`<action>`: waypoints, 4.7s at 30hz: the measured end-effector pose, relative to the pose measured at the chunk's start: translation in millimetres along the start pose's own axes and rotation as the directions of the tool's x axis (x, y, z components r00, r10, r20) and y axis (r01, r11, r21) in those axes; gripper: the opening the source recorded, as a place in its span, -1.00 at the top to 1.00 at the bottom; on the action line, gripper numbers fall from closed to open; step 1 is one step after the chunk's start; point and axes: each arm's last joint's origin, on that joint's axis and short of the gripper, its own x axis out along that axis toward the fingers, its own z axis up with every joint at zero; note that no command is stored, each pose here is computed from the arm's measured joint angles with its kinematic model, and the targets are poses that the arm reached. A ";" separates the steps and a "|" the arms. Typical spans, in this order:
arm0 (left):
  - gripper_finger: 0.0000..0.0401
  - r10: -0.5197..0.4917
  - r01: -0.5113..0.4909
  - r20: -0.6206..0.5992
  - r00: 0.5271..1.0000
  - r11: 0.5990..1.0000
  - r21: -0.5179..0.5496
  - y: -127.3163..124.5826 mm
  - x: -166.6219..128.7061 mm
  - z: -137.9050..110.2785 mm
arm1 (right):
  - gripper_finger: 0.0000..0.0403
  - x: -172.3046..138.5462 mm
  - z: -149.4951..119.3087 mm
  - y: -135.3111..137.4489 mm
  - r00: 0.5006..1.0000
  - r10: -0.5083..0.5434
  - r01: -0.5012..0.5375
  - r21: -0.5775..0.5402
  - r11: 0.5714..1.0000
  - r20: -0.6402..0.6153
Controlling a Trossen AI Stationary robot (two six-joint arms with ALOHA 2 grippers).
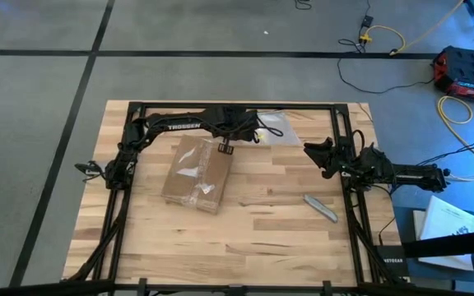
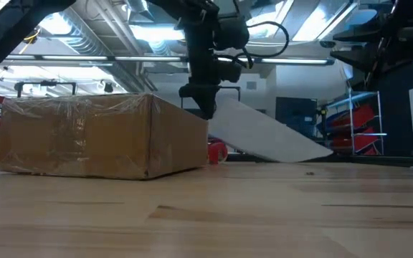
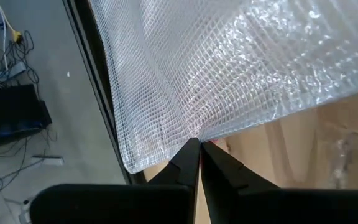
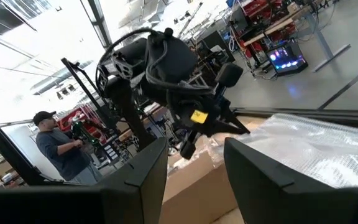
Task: Unpack boxes
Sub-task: Move the transparent zip bag to the top right of the table, then open the box using the silver cutter
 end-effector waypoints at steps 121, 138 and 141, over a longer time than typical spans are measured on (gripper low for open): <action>0.04 -0.300 0.417 0.393 0.869 0.017 -0.909 -166.4 -37.3 -223.2 | -0.61 201.1 -15.4 17.2 0.569 -0.425 0.378 -0.235 0.895 -0.704; 0.04 -0.396 0.546 0.517 0.759 -0.045 -0.837 -226.2 -75.0 -184.6 | -0.61 190.5 -31.9 37.2 0.534 -0.507 0.404 -0.323 0.856 -0.677; 0.04 -0.392 0.553 0.531 0.751 -0.065 -0.831 -237.0 -77.4 -176.4 | -0.61 193.5 -29.0 34.8 0.557 -0.522 0.421 -0.322 0.848 -0.646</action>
